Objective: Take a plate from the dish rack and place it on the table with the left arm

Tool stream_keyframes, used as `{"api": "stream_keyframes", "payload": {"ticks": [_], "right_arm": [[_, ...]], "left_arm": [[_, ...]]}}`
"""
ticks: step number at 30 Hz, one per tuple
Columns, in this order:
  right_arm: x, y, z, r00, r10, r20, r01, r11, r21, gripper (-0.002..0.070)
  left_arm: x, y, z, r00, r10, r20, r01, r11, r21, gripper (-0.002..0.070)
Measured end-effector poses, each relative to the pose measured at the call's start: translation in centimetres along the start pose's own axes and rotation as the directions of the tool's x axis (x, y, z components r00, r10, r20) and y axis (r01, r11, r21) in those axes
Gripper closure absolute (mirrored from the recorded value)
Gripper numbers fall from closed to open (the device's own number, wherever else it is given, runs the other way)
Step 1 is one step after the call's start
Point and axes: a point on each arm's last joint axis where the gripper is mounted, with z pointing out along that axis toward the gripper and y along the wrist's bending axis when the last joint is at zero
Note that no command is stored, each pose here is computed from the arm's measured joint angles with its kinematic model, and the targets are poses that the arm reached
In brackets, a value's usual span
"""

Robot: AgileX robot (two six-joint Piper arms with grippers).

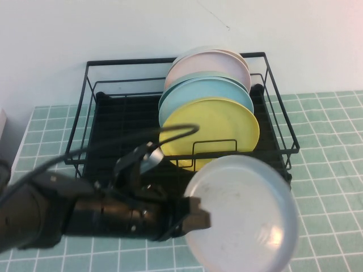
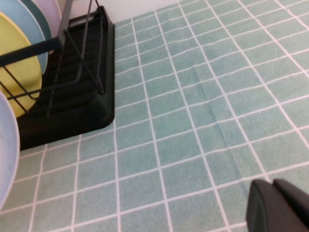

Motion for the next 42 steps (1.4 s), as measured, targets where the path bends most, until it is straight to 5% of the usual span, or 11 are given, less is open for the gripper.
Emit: {"api": "stream_keyframes", "payload": {"ticks": [5,15,24,28,36,42], "right_arm": [[0.0,0.0,0.0,1.0,0.0,0.0,0.0,1.0,0.0,0.0678],[0.0,0.0,0.0,1.0,0.0,0.0,0.0,1.0,0.0,0.0678],[0.0,0.0,0.0,1.0,0.0,0.0,0.0,1.0,0.0,0.0678],[0.0,0.0,0.0,1.0,0.0,0.0,0.0,1.0,0.0,0.0678],[0.0,0.0,0.0,1.0,0.0,0.0,0.0,1.0,0.0,0.0678],[0.0,0.0,0.0,1.0,0.0,0.0,0.0,1.0,0.0,0.0678]], "left_arm": [[1.6,3.7,0.7,0.991,-0.114,0.069,0.122,0.985,-0.125,0.0572],[2.0,5.6,2.2,0.986,-0.163,0.045,0.169,0.97,-0.174,0.0559],[1.8,4.5,1.2,0.997,-0.059,0.048,0.066,0.985,-0.159,0.011],[1.5,2.7,-0.7,0.994,0.044,0.098,-0.031,0.991,-0.134,0.0055],[1.4,-2.5,-7.5,0.89,0.306,0.337,-0.28,0.952,-0.124,0.0177],[3.6,-5.9,-13.5,0.696,0.545,0.468,-0.526,0.83,-0.184,0.0554]]}}
